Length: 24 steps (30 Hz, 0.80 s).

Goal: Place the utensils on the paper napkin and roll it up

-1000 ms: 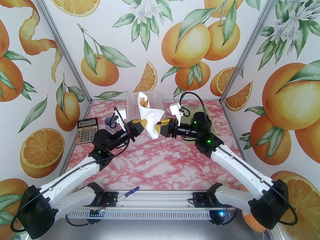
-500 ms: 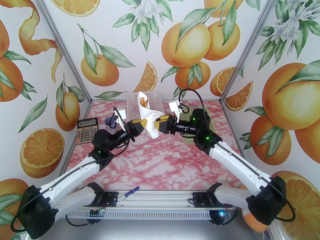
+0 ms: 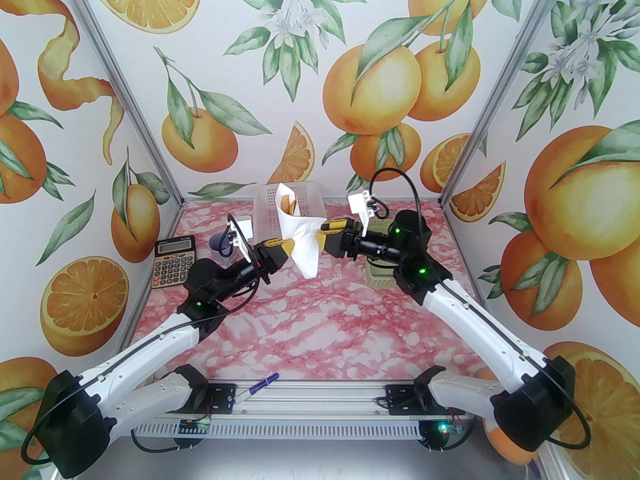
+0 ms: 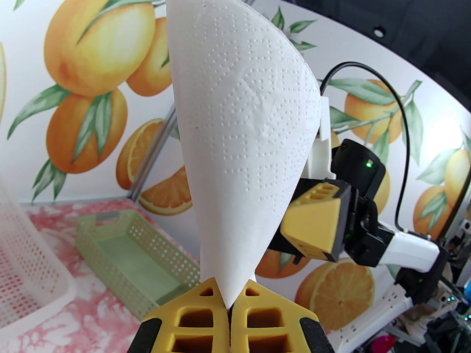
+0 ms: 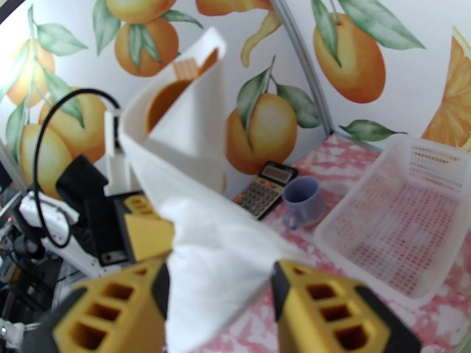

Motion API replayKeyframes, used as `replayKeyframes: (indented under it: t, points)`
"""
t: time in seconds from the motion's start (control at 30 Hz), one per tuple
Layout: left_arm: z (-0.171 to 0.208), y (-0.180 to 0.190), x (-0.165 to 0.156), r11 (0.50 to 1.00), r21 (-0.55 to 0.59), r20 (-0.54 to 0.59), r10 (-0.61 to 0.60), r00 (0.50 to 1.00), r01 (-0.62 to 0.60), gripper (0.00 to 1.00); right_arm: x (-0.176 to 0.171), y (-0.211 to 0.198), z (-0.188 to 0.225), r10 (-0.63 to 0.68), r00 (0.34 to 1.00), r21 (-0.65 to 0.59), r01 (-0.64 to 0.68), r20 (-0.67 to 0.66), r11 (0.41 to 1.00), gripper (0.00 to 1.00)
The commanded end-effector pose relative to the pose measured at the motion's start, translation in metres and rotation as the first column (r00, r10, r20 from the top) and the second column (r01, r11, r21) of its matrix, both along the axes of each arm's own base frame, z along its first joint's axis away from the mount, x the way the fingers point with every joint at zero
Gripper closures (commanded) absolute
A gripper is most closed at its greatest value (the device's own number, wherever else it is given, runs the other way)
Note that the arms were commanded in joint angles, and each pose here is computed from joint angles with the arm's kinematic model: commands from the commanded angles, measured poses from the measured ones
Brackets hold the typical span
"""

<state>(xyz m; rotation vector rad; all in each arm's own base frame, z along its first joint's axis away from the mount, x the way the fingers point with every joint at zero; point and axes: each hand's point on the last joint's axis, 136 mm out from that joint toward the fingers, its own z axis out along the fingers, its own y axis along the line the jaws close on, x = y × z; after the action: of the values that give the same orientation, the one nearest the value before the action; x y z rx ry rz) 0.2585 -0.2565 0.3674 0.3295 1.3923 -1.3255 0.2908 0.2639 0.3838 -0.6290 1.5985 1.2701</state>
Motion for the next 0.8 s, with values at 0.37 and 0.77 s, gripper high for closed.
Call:
replayKeyframes:
  t: [0.37, 0.77]
  points:
    - [0.013, 0.000, -0.006, 1.000, -0.022, 0.045, -0.021, 0.999, 0.022, 1.00, 0.001, -0.001, 0.024, 0.044, 0.998, 0.107, -0.048, 0.044, 0.993, 0.47]
    - [0.018, -0.003, -0.010, 0.998, -0.036, 0.058, -0.052, 0.997, 0.054, 1.00, 0.010, 0.006, 0.024, 0.079, 0.996, 0.127, -0.082, 0.032, 0.988, 1.00]
